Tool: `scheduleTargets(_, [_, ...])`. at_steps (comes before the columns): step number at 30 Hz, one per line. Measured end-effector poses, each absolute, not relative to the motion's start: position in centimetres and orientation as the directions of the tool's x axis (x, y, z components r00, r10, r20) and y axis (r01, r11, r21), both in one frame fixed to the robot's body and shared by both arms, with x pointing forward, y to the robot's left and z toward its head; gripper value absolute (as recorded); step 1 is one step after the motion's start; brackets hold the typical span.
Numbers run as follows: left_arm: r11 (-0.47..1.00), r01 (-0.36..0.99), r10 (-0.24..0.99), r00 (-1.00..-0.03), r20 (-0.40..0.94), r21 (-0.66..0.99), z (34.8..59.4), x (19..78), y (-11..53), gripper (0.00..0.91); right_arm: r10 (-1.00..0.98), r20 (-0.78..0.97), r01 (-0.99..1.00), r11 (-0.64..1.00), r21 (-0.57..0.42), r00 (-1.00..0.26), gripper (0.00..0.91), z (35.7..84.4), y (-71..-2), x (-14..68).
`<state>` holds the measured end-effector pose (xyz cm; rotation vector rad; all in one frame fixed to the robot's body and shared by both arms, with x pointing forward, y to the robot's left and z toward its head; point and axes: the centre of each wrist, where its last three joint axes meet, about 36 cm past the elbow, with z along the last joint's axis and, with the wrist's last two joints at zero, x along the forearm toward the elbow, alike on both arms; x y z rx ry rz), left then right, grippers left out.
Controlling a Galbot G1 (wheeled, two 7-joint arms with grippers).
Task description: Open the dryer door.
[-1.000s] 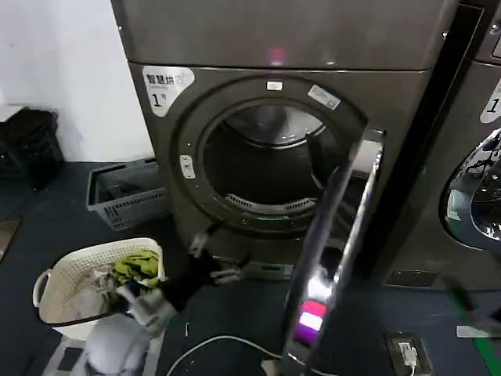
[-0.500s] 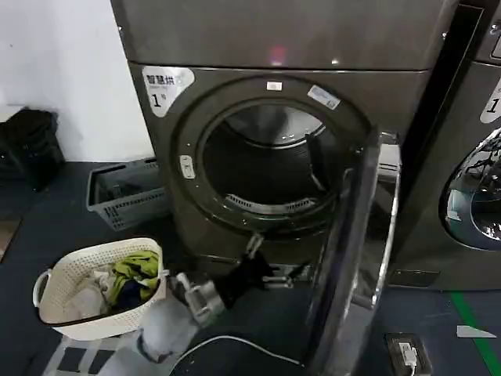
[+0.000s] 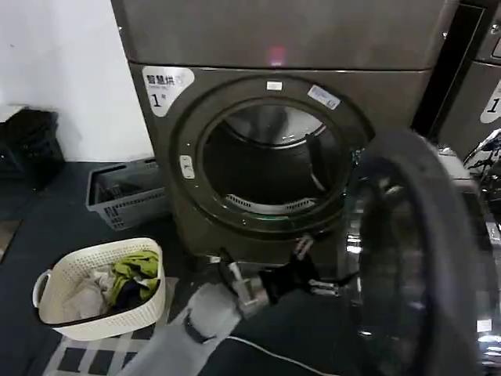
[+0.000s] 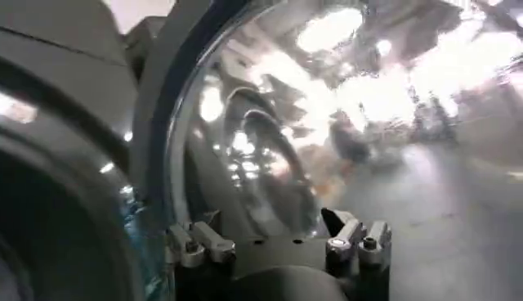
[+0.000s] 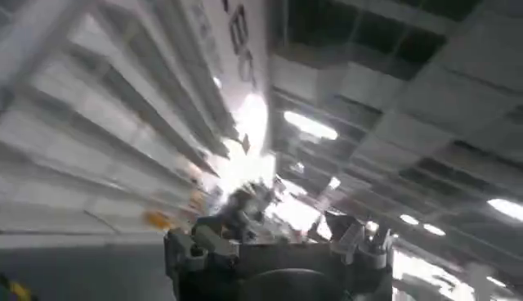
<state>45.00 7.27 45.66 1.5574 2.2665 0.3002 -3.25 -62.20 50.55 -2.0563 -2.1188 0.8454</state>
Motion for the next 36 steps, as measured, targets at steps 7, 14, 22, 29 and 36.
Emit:
scheduleTargets(7, [0.306,0.882,0.949,-0.25,-0.193,0.358,46.4,46.1,3.7,0.907,0.938,-0.346,0.913,-0.139,-0.384,-0.002,0.907,51.9,-63.3,-5.3])
scheduleTargets(14, [0.253,0.894,0.963,-0.198,-0.181,0.371,47.0,47.8,0.4,0.907,0.917,-0.398,0.894,-0.204,-0.4,0.031,0.907,52.7,-64.3,-7.8])
scheduleTargets(22, [0.22,0.902,0.971,-0.167,-0.169,0.372,47.5,49.9,-3.4,0.907,0.886,-0.456,0.876,-0.285,-0.39,0.085,0.907,52.5,-64.8,-10.8])
scheduleTargets(29, [0.22,0.904,0.972,-0.171,-0.162,0.367,47.8,51.8,-6.1,0.907,0.876,-0.469,0.871,-0.317,-0.375,0.117,0.907,52.1,-64.4,-11.9])
scheduleTargets(36, [0.214,0.91,0.973,-0.165,-0.163,0.356,48.3,52.6,-8.3,0.907,0.869,-0.479,0.867,-0.331,-0.373,0.125,0.907,52.1,-64.4,-12.6])
